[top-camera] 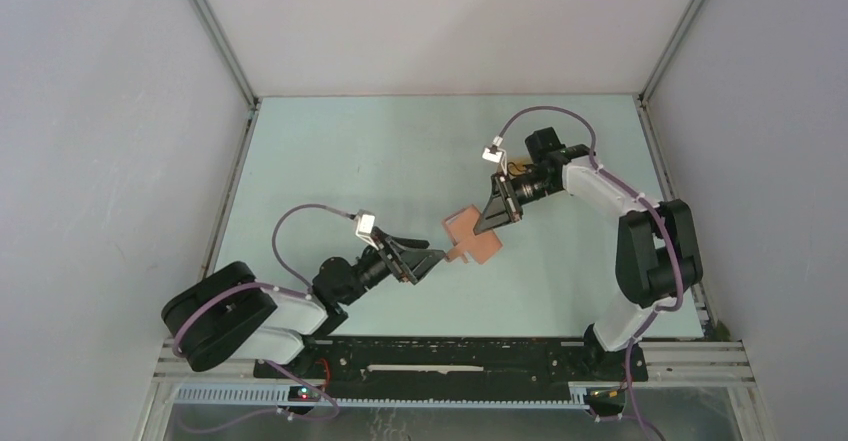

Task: Put the credit cards into the card holder
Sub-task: Close the card holder at the center of the board.

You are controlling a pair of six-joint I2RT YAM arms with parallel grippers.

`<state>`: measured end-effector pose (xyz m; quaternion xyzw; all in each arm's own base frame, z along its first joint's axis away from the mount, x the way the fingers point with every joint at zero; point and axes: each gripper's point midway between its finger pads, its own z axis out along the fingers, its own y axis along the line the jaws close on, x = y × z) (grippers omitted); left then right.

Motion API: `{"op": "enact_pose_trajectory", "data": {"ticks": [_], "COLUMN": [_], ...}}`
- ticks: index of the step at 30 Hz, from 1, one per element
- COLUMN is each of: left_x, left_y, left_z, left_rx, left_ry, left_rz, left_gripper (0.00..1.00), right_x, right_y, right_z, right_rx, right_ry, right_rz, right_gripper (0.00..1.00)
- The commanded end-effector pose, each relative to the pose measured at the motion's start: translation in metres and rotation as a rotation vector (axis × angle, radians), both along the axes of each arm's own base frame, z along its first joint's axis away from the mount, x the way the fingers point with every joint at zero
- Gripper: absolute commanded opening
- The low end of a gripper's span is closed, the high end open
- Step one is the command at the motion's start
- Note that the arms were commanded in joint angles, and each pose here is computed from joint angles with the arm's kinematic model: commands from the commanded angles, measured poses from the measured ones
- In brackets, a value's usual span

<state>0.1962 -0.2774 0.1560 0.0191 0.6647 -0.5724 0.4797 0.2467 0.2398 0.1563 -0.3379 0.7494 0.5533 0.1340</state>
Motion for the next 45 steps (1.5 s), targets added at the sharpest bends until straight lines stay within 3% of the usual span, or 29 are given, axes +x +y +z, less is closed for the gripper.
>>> {"op": "enact_pose_trajectory", "data": {"ticks": [1, 8, 15, 28, 38, 45], "left_x": [-0.003, -0.011, -0.002, 0.003, 0.001, -0.004], "left_y": [-0.005, -0.031, -0.043, -0.049, -0.024, -0.037], "left_z": [0.023, 0.051, 0.052, 0.057, 0.027, 0.038], "left_rx": [0.01, -0.034, -0.048, -0.088, -0.028, -0.05], "left_ry": [-0.154, -0.22, -0.177, -0.126, -0.086, -0.099], "left_rz": [-0.035, -0.143, -0.132, -0.136, -0.099, -0.181], "left_gripper": [1.0, 1.0, 0.98, 0.85, 0.99, 1.0], "right_x": [-0.016, -0.027, -0.034, -0.036, -0.037, -0.038], "right_y": [0.003, 0.008, 0.013, 0.016, 0.008, 0.011], "right_z": [0.039, 0.049, 0.049, 0.044, 0.064, 0.057], "right_rx": [0.108, 0.133, 0.136, 0.113, 0.166, 0.154], "right_ry": [-0.056, -0.081, -0.089, -0.097, -0.129, -0.108], "right_rz": [0.045, 0.077, 0.108, 0.123, 0.104, 0.111], "right_gripper": [0.0, 0.0, 0.0, 0.0, 0.0, 0.0]}}
